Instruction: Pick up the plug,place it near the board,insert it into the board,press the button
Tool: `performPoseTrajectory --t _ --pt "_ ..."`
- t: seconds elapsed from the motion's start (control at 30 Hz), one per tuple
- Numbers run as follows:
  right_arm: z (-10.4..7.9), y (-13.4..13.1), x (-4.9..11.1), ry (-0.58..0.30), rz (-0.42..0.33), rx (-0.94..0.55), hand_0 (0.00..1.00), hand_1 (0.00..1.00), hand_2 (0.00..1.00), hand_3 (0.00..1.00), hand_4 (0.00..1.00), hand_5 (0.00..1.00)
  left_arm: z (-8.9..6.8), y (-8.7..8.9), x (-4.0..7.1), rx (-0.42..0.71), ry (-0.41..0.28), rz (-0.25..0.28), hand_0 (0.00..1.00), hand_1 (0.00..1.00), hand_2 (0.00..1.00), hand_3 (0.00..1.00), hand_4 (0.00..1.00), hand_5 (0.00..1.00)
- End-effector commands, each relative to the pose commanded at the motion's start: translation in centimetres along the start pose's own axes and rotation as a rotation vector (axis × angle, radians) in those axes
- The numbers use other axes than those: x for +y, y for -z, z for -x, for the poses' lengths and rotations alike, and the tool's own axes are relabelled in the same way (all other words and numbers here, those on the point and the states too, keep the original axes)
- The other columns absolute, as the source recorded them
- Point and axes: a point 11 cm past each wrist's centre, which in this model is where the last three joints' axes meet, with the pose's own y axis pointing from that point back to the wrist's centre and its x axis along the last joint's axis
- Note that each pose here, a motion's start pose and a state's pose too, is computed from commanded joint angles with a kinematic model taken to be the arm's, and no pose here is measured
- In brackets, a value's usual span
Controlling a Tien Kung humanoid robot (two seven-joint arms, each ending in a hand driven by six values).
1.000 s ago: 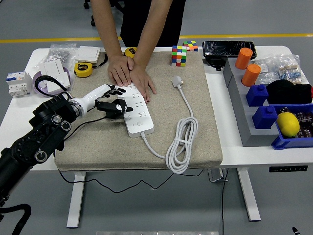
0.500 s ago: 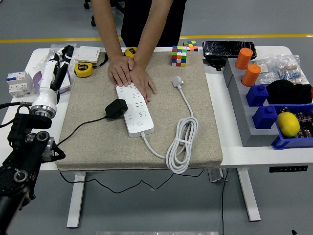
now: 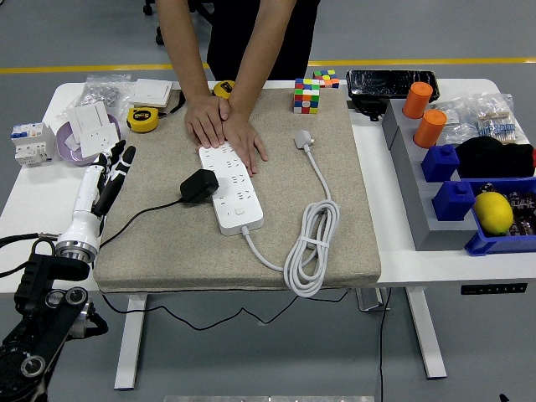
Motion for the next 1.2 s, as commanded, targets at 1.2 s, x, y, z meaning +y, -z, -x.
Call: performPoseTrajectory --t 1.2 --pt "0.1 0.0 0.0 0.004 0.004 0.01 0.978 0.905 0.84 0.856 0.998 0.998 6.8 -0.1 -0.8 -0.094 0.234 -0.008 0.998 0.974 0.909 0.872 0.998 0.998"
